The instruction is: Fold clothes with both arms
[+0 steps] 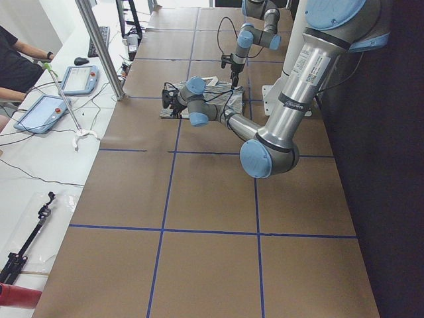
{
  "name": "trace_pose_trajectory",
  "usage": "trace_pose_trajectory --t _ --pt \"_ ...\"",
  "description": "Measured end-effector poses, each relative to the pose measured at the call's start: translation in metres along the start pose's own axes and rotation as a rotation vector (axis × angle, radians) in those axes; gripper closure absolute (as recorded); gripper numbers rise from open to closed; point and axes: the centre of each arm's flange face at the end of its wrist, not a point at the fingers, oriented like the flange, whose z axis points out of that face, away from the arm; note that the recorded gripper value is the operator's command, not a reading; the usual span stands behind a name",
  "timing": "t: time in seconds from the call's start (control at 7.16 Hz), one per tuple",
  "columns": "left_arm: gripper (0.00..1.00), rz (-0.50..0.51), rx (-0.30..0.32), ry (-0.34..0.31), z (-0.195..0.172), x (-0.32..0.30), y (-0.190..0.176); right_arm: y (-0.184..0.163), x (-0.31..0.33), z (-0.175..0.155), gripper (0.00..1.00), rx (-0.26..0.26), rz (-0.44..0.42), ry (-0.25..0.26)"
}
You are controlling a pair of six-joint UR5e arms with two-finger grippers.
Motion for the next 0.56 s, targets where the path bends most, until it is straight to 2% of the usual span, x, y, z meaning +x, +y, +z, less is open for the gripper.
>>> trace_pose_trajectory --t 0.14,0.56 --pt "0.53 0.0 0.0 -0.001 0.0 -0.001 0.0 0.001 -0.002 0.006 0.0 -0.014 -0.036 0.016" --pt "0.53 -0.002 0.001 -0.002 0.0 -0.002 0.0 0.001 -0.012 0.023 0.0 -0.04 -0.072 0.045"
